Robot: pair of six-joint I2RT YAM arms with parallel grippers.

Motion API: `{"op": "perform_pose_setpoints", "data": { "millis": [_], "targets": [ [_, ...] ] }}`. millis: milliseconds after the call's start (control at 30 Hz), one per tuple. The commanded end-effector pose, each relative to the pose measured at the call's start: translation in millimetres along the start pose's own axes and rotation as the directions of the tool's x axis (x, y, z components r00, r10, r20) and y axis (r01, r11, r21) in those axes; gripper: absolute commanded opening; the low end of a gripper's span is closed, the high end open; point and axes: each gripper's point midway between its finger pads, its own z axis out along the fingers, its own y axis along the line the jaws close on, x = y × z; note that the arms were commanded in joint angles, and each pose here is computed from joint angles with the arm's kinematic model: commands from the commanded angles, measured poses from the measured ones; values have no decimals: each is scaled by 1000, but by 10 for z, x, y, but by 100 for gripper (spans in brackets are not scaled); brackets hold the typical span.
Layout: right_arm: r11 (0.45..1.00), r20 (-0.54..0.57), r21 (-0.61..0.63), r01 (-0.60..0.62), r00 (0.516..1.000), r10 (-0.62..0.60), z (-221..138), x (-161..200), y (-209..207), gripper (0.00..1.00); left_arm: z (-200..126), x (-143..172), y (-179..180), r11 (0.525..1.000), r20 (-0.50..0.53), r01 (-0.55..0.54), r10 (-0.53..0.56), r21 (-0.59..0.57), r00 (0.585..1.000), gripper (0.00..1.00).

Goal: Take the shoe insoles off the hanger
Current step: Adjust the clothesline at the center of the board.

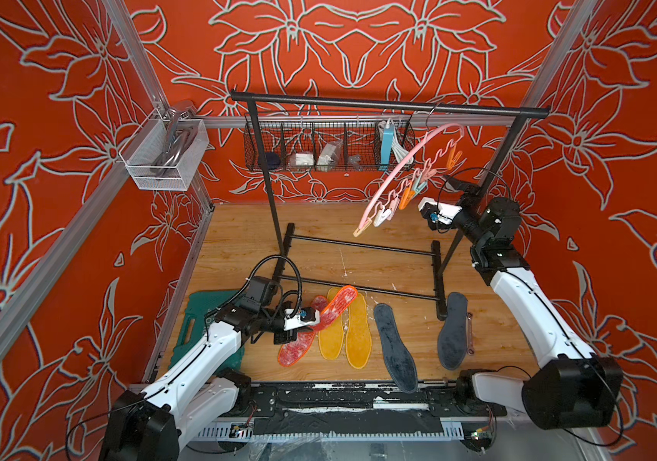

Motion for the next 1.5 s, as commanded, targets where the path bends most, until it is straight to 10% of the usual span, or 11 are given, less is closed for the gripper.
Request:
{"op": "perform_pose_setpoints", "data": {
  "millis": [0, 500, 1133, 1467],
  "targets": [
    [994, 34, 72, -76, 997, 74, -62, -117, -222, 99, -13, -35, -18, 1000, 22, -3, 3, 11, 1000, 0],
    [868, 214, -308, -389, 861, 462, -780, -852, 282, 100, -38, -82, -8, 1000, 34, 4, -4, 12, 999, 0],
    [398, 45, -725, -562, 537, 842, -1584, -1516, 1260, 98, -125, 34, -4, 999, -57, -40, 40, 9, 998, 0],
    [307, -1, -821, -481, 540, 842, -1651, -1766, 1802, 98, -132, 135, 7, 992, -112, -127, 127, 6, 986, 0]
  ]
}}
